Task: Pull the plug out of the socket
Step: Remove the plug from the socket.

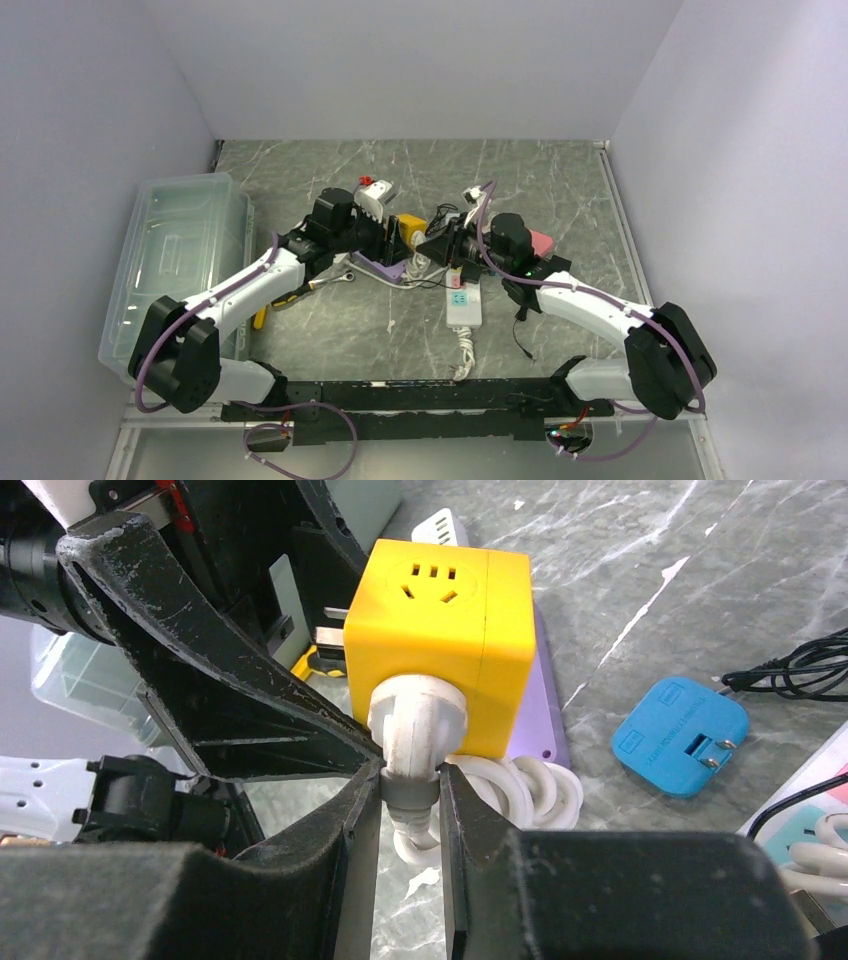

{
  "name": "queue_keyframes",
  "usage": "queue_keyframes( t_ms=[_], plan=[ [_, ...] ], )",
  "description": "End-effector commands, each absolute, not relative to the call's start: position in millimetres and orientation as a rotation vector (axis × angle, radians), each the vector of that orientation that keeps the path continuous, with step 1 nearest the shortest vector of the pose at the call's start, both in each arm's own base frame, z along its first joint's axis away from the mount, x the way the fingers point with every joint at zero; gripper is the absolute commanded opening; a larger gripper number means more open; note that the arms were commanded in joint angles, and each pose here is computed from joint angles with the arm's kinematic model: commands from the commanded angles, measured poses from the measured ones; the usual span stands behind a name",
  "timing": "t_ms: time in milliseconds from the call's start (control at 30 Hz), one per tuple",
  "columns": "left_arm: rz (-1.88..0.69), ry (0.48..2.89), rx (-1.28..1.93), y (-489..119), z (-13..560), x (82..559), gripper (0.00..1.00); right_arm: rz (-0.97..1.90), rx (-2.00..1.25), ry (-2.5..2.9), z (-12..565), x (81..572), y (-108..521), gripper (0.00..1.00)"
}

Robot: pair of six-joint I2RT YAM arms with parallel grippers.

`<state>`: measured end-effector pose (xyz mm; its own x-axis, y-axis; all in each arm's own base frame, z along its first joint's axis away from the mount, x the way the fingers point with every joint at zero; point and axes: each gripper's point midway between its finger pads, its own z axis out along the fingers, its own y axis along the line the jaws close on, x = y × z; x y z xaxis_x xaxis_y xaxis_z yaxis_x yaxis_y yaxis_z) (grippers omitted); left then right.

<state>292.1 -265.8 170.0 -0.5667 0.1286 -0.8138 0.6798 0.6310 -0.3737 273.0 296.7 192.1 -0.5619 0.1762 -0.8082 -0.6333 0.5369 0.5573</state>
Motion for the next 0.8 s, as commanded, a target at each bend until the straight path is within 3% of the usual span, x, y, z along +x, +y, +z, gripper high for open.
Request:
queue_keyframes(
  t_ms=[0, 100, 233, 400, 767],
  plan=[
    [-0.818, 2.037, 0.592, -254.3, 184.2, 307.6, 0.0, 1.005, -0.28, 1.776, 220.1, 294.5, 283.7, 0.0],
    [-0.85, 2.023, 0.602, -258.0, 187.1, 305.1, 0.0, 0.994, -0.261, 1.806, 217.0, 294.8, 286.3, 0.0],
    [-0.902, 1.983, 0.644, -264.1, 195.9, 299.2, 0.0, 0.978, -0.282, 1.821, 208.5, 295.2, 286.6, 0.27],
    [-0.867, 1.982, 0.632, -259.8, 198.0, 301.6, 0.0, 0.991, -0.464, 1.776, 210.6, 281.4, 293.5, 0.48],
    [-0.897, 1.968, 0.652, -263.3, 201.7, 298.4, 0.0, 0.943, -0.61, 1.736, 210.1, 267.8, 302.4, 0.56]
  ],
)
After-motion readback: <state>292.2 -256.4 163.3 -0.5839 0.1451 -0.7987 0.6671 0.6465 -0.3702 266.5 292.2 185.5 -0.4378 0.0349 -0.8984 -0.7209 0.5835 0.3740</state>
